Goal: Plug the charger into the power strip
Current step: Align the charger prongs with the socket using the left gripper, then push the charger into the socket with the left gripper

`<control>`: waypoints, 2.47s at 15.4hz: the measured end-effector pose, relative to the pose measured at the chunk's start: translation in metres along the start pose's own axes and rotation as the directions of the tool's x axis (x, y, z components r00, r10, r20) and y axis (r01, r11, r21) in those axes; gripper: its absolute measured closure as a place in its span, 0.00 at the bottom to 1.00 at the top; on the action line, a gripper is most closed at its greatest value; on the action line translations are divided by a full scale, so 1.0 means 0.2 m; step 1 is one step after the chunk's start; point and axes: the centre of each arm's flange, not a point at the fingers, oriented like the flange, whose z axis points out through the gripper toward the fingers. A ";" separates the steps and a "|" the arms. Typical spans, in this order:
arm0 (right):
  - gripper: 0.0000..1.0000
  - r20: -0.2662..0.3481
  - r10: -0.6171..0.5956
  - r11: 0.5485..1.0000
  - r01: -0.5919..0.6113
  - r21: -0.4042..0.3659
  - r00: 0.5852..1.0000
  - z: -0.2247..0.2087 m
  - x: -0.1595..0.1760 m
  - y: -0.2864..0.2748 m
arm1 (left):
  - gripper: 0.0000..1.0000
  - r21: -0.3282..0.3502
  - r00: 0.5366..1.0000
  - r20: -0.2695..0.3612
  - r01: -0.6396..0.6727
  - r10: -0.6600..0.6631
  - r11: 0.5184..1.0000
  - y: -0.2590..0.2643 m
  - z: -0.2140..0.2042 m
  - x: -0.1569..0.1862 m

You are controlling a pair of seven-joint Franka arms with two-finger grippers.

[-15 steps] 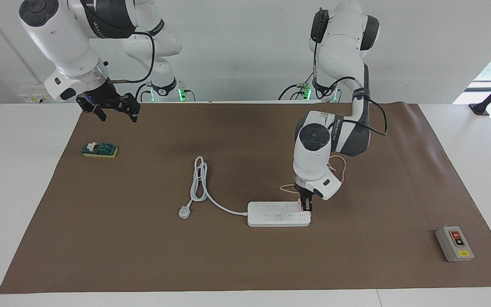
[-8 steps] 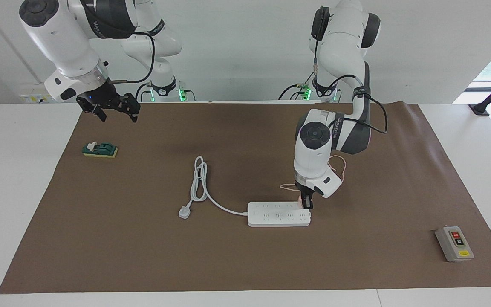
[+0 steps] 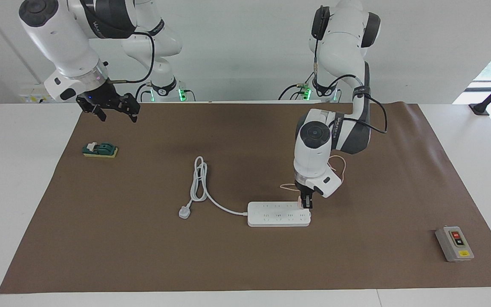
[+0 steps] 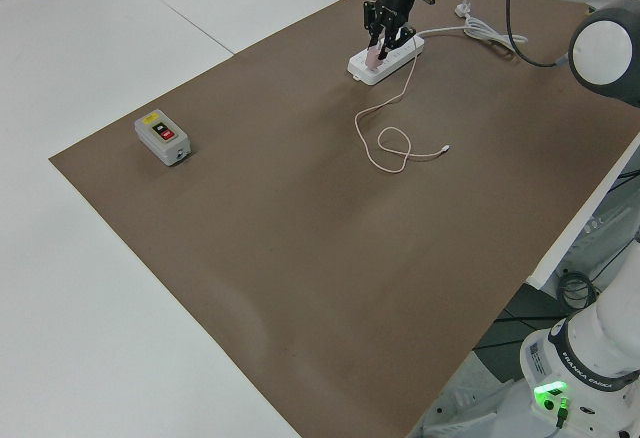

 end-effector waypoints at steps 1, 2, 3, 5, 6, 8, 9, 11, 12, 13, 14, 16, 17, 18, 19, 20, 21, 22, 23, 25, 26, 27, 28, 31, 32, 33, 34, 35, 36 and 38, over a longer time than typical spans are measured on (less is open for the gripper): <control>0.00 0.000 0.000 1.000 0.000 0.000 1.000 0.00 0.00 0.00 | 0.68 0.000 1.000 0.000 -0.007 0.007 1.000 0.00 0.00 0.00; 0.00 0.000 0.000 1.000 0.000 0.000 1.000 0.00 0.00 0.00 | 0.68 0.000 1.000 0.001 -0.016 0.016 1.000 0.00 0.00 0.00; 0.00 0.000 0.000 1.000 0.000 0.000 1.000 0.00 0.00 0.00 | 0.68 -0.001 1.000 0.001 -0.024 0.024 1.000 0.00 0.00 0.00; 0.00 0.000 0.000 1.000 0.000 0.000 1.000 0.00 0.00 0.00 | 0.68 -0.001 0.999 0.001 -0.032 0.032 0.999 0.00 0.00 -0.01; 0.00 0.000 0.000 1.000 0.000 0.000 1.000 0.00 0.00 0.00 | 0.68 -0.001 0.999 0.002 -0.034 0.034 0.999 0.00 0.00 -0.01; 0.00 0.000 0.000 1.000 0.000 0.000 1.000 0.00 0.00 0.00 | 0.68 -0.001 0.999 0.002 -0.036 0.036 0.999 0.00 0.00 -0.01; 0.00 0.000 0.000 1.000 0.000 0.000 1.000 0.00 0.00 0.00 | 0.68 -0.001 0.999 0.002 -0.036 0.036 0.999 0.00 0.00 -0.01; 0.00 0.000 0.000 1.000 0.000 0.000 1.000 0.00 0.00 0.00 | 0.68 0.000 0.999 0.005 -0.034 0.034 0.999 0.00 0.00 -0.01; 0.00 0.000 0.000 1.000 0.000 0.000 1.000 0.00 0.00 0.00 | 0.68 0.001 0.999 0.006 -0.034 0.034 0.999 0.00 0.00 -0.01; 0.00 0.000 0.000 1.000 0.000 0.000 1.000 0.00 0.00 0.00 | 0.68 0.001 0.999 0.006 -0.035 0.035 0.999 0.00 0.00 -0.01; 0.00 0.000 0.000 1.000 0.000 0.000 1.000 0.00 0.00 0.00 | 0.68 0.001 0.999 0.007 -0.035 0.035 0.999 0.00 0.00 -0.01; 0.00 0.000 0.000 1.000 0.000 0.000 1.000 0.00 0.00 0.00 | 0.68 0.001 0.999 0.007 -0.034 0.034 0.999 0.00 0.00 -0.01; 0.00 0.000 0.000 1.000 0.000 0.000 1.000 0.00 0.00 0.00 | 0.68 0.001 0.999 0.007 -0.035 0.035 0.999 0.00 0.00 -0.01; 0.00 0.000 0.000 1.000 0.000 0.000 1.000 0.00 0.00 0.00 | 0.68 0.001 0.999 0.007 -0.038 0.038 0.999 0.00 0.00 -0.01; 0.00 0.000 0.000 1.000 0.000 0.000 1.000 0.00 0.00 0.00 | 0.68 0.001 0.999 0.007 -0.040 0.040 0.999 0.00 0.00 -0.01; 0.00 0.000 0.000 1.000 0.000 0.000 1.000 0.00 0.00 0.00 | 0.68 0.001 0.999 0.007 -0.041 0.041 0.999 0.00 0.00 -0.01; 0.00 0.000 0.000 1.000 0.000 0.000 1.000 0.00 0.00 0.00 | 0.68 0.001 0.999 0.007 -0.042 0.042 0.999 0.00 0.00 -0.01; 0.00 0.000 0.000 1.000 0.000 0.000 1.000 0.00 0.00 0.00 | 0.68 0.001 0.999 0.007 -0.043 0.043 0.999 0.00 0.00 -0.01; 0.00 0.000 0.000 1.000 0.000 0.000 1.000 0.00 0.00 0.00 | 0.68 0.001 0.999 0.007 -0.044 0.044 0.999 0.00 0.00 -0.01; 0.00 0.000 0.000 1.000 0.000 0.000 1.000 0.00 0.00 0.00 | 0.68 0.002 0.999 0.007 -0.045 0.045 0.999 0.00 0.00 -0.01; 0.00 0.000 0.000 1.000 0.000 0.000 1.000 0.00 0.00 0.00 | 0.68 0.002 0.999 0.007 -0.046 0.046 0.999 0.00 0.00 -0.01; 0.00 0.000 0.000 1.000 0.000 0.000 1.000 0.00 0.00 0.00 | 0.68 0.002 0.999 0.008 -0.046 0.046 0.999 0.00 0.00 -0.01; 0.00 0.000 0.000 1.000 0.000 0.000 1.000 0.00 0.00 0.00 | 0.68 0.002 0.999 0.009 -0.046 0.046 0.999 0.00 0.00 -0.01; 0.00 0.000 0.001 1.000 -0.001 0.000 1.000 0.00 0.00 0.00 | 0.68 0.005 0.999 0.017 -0.049 0.049 0.999 0.00 0.00 0.00; 0.00 0.000 0.002 1.000 -0.002 0.000 1.000 0.00 0.00 0.00 | 0.68 0.006 0.999 0.022 -0.048 0.048 0.999 0.00 0.00 0.00; 0.00 0.000 0.002 1.000 -0.002 0.000 1.000 0.00 0.00 0.01 | 0.68 0.009 0.999 0.027 -0.045 0.045 0.999 0.00 0.00 0.00; 0.00 0.000 0.002 1.000 -0.002 0.000 1.000 0.00 0.00 0.01 | 0.68 0.011 0.999 0.032 -0.043 0.043 0.999 0.00 0.00 0.01; 0.00 0.000 0.002 1.000 -0.002 0.000 1.000 0.00 0.00 0.01 | 0.68 0.013 0.998 0.036 -0.042 0.042 0.999 0.00 0.01 0.01; 0.00 0.000 0.002 1.000 -0.002 0.000 1.000 0.00 0.00 0.01 | 0.68 0.016 0.998 0.038 -0.041 0.041 0.999 -0.01 0.01 0.01; 0.00 0.000 0.002 1.000 -0.002 0.000 1.000 0.00 0.00 0.01 | 0.68 0.019 0.998 0.052 -0.040 0.039 0.999 0.00 0.03 0.02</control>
